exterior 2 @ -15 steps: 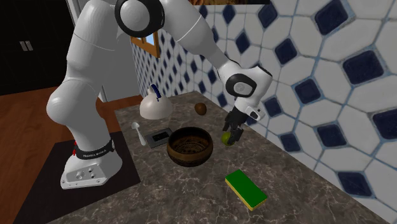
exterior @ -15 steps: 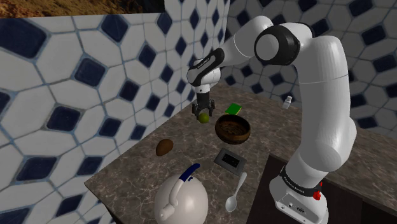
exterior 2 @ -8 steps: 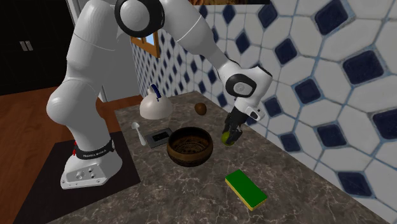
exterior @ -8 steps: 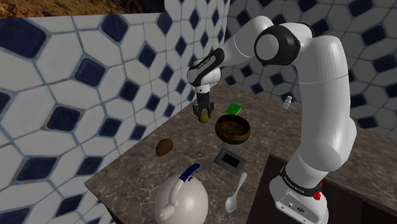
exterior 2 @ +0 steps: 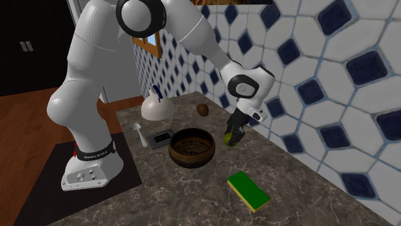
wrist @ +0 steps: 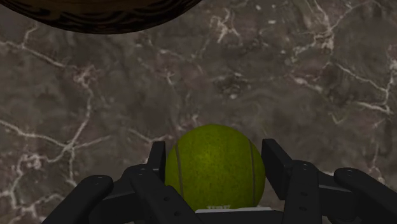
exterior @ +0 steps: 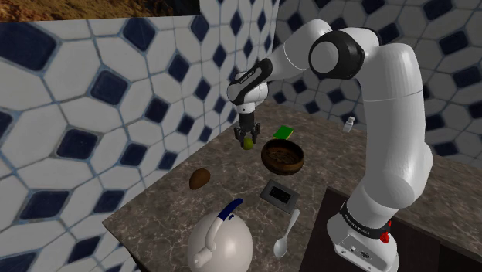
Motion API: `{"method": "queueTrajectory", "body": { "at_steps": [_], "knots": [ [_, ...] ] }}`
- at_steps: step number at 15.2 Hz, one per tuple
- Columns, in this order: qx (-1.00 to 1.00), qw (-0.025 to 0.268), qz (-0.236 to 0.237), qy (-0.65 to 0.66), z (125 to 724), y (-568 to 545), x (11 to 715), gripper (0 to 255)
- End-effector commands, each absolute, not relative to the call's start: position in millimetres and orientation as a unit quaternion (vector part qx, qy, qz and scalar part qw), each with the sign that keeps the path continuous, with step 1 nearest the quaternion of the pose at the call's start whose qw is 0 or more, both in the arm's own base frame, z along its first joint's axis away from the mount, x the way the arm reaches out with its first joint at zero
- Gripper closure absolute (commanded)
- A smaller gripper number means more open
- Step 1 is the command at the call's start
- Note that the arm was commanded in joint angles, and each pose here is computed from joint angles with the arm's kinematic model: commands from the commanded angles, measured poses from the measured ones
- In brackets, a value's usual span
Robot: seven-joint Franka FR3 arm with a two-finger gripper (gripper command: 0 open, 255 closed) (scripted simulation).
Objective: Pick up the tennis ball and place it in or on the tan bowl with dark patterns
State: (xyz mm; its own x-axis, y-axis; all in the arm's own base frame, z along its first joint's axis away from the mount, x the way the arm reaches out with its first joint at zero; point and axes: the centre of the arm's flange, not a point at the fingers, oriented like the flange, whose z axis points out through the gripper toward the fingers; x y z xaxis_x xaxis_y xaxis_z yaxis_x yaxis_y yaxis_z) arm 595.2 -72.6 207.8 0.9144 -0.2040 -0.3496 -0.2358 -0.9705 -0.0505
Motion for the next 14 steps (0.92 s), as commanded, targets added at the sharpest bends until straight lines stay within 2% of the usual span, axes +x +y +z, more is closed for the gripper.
{"method": "queueTrajectory", "body": {
  "at_steps": [1, 14],
  "knots": [
    [-0.977, 0.046, 0.173, 0.113, 213.2, -72.6, 595.2, 255],
    [-0.977, 0.046, 0.173, 0.113, 281.8, -72.6, 595.2, 255]
  ]
}}
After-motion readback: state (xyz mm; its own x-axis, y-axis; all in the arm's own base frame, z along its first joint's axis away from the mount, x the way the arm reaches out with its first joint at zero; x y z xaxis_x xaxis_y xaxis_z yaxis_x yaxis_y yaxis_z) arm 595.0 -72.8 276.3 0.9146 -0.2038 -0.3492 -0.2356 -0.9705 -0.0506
